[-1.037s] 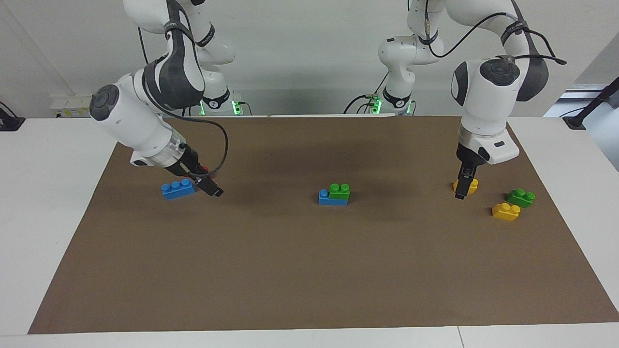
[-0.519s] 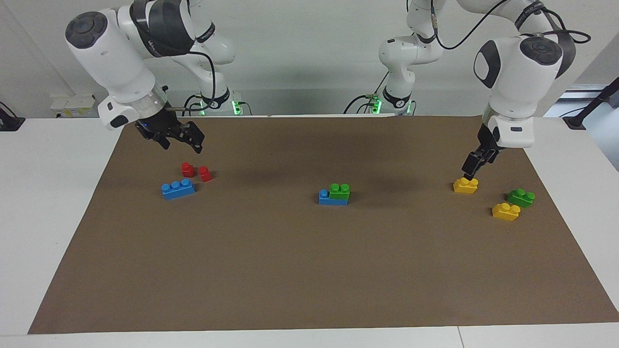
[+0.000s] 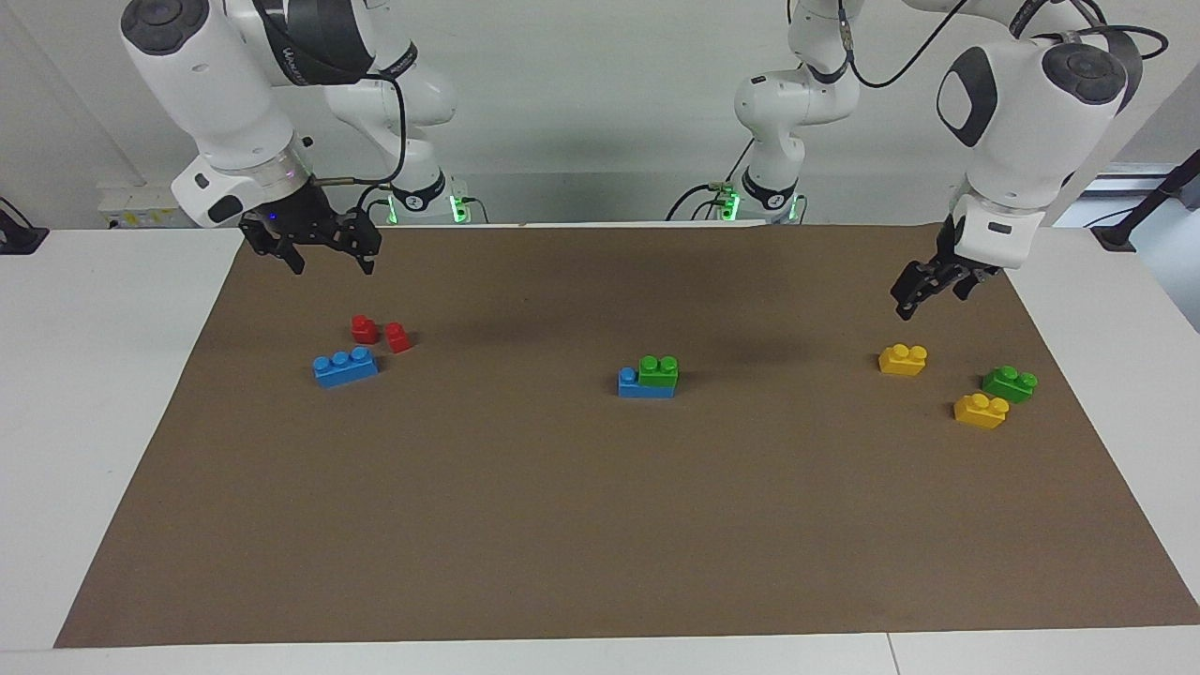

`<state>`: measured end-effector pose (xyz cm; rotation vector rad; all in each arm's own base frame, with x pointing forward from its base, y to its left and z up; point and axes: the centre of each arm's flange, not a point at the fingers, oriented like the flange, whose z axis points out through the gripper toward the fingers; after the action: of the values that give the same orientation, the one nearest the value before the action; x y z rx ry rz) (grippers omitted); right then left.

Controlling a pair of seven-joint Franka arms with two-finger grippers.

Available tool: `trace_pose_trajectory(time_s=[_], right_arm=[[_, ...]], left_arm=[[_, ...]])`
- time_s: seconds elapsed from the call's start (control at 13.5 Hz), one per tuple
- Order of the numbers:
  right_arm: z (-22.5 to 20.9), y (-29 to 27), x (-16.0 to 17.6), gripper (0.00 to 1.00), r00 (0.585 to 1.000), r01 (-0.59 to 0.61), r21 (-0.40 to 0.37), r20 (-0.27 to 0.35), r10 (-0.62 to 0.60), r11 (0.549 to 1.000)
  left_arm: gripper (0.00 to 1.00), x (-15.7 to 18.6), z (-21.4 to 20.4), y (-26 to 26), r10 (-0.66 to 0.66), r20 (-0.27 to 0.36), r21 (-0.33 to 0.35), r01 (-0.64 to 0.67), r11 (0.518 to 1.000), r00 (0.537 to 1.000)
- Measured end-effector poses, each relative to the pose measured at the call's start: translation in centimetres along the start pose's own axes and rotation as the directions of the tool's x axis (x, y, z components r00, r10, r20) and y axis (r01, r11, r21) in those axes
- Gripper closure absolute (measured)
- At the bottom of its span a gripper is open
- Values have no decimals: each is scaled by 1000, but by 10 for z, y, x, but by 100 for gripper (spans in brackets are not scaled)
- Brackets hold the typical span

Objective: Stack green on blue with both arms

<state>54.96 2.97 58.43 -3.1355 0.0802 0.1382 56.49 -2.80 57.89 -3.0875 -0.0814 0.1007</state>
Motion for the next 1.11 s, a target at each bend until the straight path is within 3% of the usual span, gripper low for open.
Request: trace_pose_trajectory(time_s=[0.52,1.11], right_arm=[[1,0,0,0,1000,0,0,1,0,1000],[4,0,0,0,1000,3,-1,9,-3,1000]], left_arm=[[0,-3,-14,-4,5,9,-84,-4,996,1000],[0,-2,-22,-4,51,-12,-90,-52,995,999]])
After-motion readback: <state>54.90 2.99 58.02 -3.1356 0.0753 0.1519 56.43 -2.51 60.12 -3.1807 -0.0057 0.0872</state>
